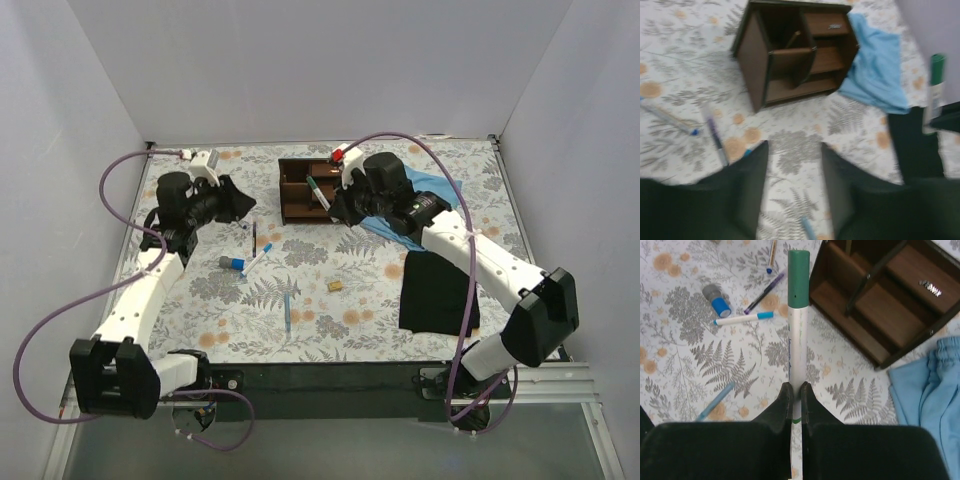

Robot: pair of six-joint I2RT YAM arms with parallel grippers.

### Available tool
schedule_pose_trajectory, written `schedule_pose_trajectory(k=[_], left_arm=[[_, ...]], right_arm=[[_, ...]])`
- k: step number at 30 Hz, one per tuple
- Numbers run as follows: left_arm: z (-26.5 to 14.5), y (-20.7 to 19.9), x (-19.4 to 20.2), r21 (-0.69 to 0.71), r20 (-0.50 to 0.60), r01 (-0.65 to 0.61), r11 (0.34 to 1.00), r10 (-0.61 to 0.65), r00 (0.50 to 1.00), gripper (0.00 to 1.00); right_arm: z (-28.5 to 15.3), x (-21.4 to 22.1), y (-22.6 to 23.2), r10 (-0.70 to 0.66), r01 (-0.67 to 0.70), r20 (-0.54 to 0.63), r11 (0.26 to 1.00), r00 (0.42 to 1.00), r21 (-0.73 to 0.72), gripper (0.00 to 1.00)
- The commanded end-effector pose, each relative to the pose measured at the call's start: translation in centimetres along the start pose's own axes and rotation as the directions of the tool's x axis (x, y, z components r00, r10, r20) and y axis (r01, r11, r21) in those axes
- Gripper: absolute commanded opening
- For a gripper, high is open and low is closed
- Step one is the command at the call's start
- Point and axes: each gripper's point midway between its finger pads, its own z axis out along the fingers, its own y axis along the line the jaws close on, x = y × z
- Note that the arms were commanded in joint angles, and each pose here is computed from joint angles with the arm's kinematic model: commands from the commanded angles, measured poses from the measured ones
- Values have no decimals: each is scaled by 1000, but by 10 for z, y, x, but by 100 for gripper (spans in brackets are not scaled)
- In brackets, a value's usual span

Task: Sort the stationery into containers
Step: Pick up the pen from the center of the board, then place the pen in the storage box.

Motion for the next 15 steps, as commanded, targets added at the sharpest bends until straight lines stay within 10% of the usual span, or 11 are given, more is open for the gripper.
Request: schedule_pose_trajectory(k=[1, 15], left_arm=[[17, -44, -58, 252, 78, 5, 968, -25, 997, 0], [115, -1, -105, 229, 150, 37, 973, -73, 986, 0]], right_arm=[[35, -42, -3, -91, 96, 139, 995, 986, -25, 1], [117, -116, -20, -164, 188, 343, 981, 925, -38, 1]])
